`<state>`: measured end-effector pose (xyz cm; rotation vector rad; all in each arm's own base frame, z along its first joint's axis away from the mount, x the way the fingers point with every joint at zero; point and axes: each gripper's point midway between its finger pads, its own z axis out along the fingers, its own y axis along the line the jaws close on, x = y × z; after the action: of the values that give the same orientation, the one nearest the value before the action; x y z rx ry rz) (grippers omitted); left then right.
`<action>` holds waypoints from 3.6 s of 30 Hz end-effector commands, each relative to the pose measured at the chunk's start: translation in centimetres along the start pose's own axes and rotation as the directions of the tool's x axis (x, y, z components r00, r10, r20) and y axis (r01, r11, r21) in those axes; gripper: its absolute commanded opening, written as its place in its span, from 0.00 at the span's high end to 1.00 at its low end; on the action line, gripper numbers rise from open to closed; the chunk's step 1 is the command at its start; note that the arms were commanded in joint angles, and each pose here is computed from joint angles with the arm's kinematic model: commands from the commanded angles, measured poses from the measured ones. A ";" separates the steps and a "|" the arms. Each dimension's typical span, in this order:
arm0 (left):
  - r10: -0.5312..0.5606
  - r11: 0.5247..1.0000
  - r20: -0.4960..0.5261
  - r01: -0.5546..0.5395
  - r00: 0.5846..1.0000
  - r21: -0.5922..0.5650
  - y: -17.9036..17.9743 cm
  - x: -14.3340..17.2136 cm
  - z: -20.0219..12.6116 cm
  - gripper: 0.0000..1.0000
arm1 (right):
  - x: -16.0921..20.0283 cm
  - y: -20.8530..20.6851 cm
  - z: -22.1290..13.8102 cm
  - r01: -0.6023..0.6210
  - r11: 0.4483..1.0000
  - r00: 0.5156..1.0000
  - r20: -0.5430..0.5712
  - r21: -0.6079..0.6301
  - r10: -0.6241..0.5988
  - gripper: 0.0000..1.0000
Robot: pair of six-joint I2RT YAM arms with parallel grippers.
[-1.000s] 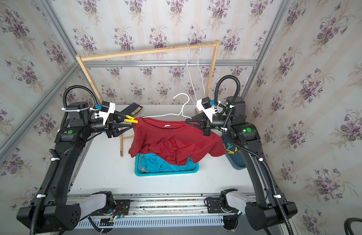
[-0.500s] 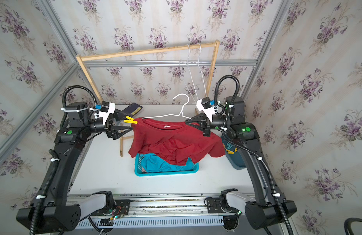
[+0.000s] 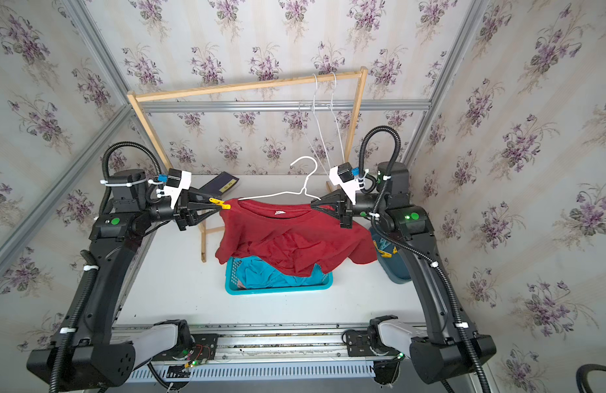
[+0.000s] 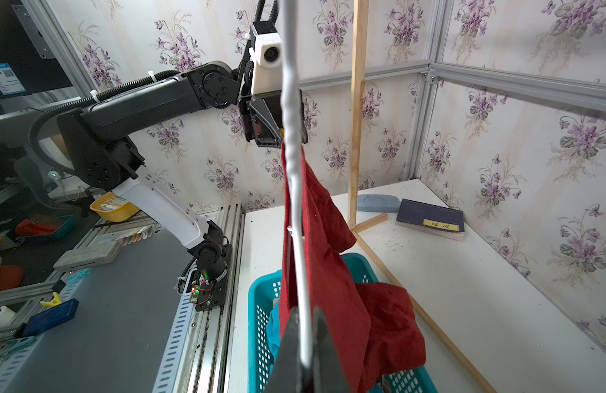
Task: Remove the clothespins securing t-shirts to the hanger
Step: Remove the clothespin from the hanger, then place the hanger in the basket, then place the clothespin in the storage box.
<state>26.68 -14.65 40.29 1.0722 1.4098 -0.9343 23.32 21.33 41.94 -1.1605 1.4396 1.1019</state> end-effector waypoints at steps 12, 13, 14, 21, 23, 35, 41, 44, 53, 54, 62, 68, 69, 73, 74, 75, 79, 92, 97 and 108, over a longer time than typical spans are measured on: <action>0.004 1.000 0.011 -0.004 1.000 0.013 -0.4 -0.4 -0.1 0.68 | -1.2 0.6 -0.4 0.070 0.997 0.997 0.035 -0.017 -0.069 1.00; 0.004 1.000 0.011 -0.004 1.000 0.014 -0.4 -0.5 -0.1 0.70 | -1.2 0.7 -0.4 0.069 0.997 0.997 0.035 -0.018 -0.069 1.00; 0.005 1.000 0.011 -0.005 1.000 0.014 -0.5 -0.5 -0.1 0.72 | -1.2 0.7 -0.4 0.071 0.997 0.997 0.035 -0.019 -0.070 1.00; 0.008 1.000 0.014 -0.008 1.000 0.015 -0.7 -0.6 -0.2 0.86 | -1.2 0.6 -0.6 0.082 0.997 0.996 0.033 0.007 -0.082 1.00; 0.011 1.000 0.013 -0.011 1.000 0.012 -0.7 -0.7 -0.2 0.87 | -1.2 0.4 -0.6 0.087 0.996 0.996 0.030 0.030 -0.088 1.00; 0.043 0.999 0.011 -0.043 0.999 -0.026 -1.3 -1.8 -0.8 0.99 | -0.6 -3.4 -1.2 0.064 0.966 0.998 -0.017 0.251 -0.062 1.00; 0.073 0.995 0.002 -0.073 0.997 -0.064 -1.5 -2.5 -1.1 0.99 | -0.5 -3.5 -1.3 0.063 0.963 0.998 -0.015 0.261 -0.061 1.00; 0.077 0.995 0.005 -0.077 0.997 -0.064 -1.6 -2.9 -1.2 0.98 | -0.6 -3.4 -1.1 0.053 0.968 0.999 0.000 0.245 -0.054 1.00; 0.086 0.991 -0.006 -0.086 0.996 -0.100 -1.4 -3.2 -1.3 0.95 | -0.4 -0.9 2.2 0.019 0.996 1.000 0.009 0.090 -0.020 1.00; 0.091 0.991 -0.007 -0.091 0.996 -0.102 -1.5 -3.2 -1.3 0.95 | -0.5 -0.8 2.2 0.020 0.996 1.000 0.012 0.083 -0.021 1.00; 0.075 0.992 -0.005 -0.075 0.997 -0.099 -1.5 -3.3 -1.3 0.92 | 4.3 -1.1 7.6 -0.123 0.992 0.992 -0.031 -0.022 0.122 1.00; 0.072 0.987 -0.034 -0.076 0.997 -0.143 -1.2 -2.3 -1.1 0.90 | 10.5 -2.6 9.6 -0.288 0.957 0.951 -0.107 0.030 0.290 0.95; 0.071 0.986 -0.039 -0.076 0.997 -0.148 -1.2 -2.2 -1.0 0.90 | 11.8 -3.2 9.7 -0.313 0.947 0.940 -0.122 0.068 0.319 0.90; 0.042 0.990 -0.044 -0.048 0.998 -0.134 -0.9 -1.7 -0.3 0.88 | 17.0 -4.8 10.1 -0.418 0.892 0.870 -0.205 0.175 0.448 0.76; 0.030 0.991 -0.044 -0.035 0.999 -0.128 -0.9 -1.7 -0.1 0.88 | 17.7 -5.0 10.2 -0.437 0.878 0.854 -0.218 0.195 0.473 0.73; 0.020 0.993 -0.044 -0.025 0.999 -0.119 -0.9 -1.6 0.1 0.88 | 18.0 -5.1 10.2 -0.449 0.869 0.842 -0.226 0.207 0.489 0.67; -0.014 0.997 -0.058 0.009 0.998 -0.076 -1.3 -1.0 1.7 0.88 | 17.1 -5.6 9.3 -0.415 0.869 0.855 -0.210 0.270 0.474 0.31; -0.038 0.983 -0.122 0.059 0.992 0.175 -4.9 1.1 8.6 0.87 | 6.7 1.7 8.5 0.008 0.993 0.983 -0.184 0.120 0.014 0.14; -0.063 0.969 -0.124 0.090 0.990 0.229 -5.6 1.0 9.6 0.86 | 5.2 4.7 11.0 0.053 0.997 0.977 -0.205 -0.052 -0.062 0.14; -0.084 0.957 -0.125 0.115 0.989 0.265 -6.2 1.7 9.6 0.85 | 4.8 3.9 12.4 0.079 0.992 0.964 -0.246 -0.099 -0.102 0.56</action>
<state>23.92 -25.22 37.19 1.2718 1.4921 -1.1472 21.26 33.09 35.50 -1.4064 1.5793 0.9641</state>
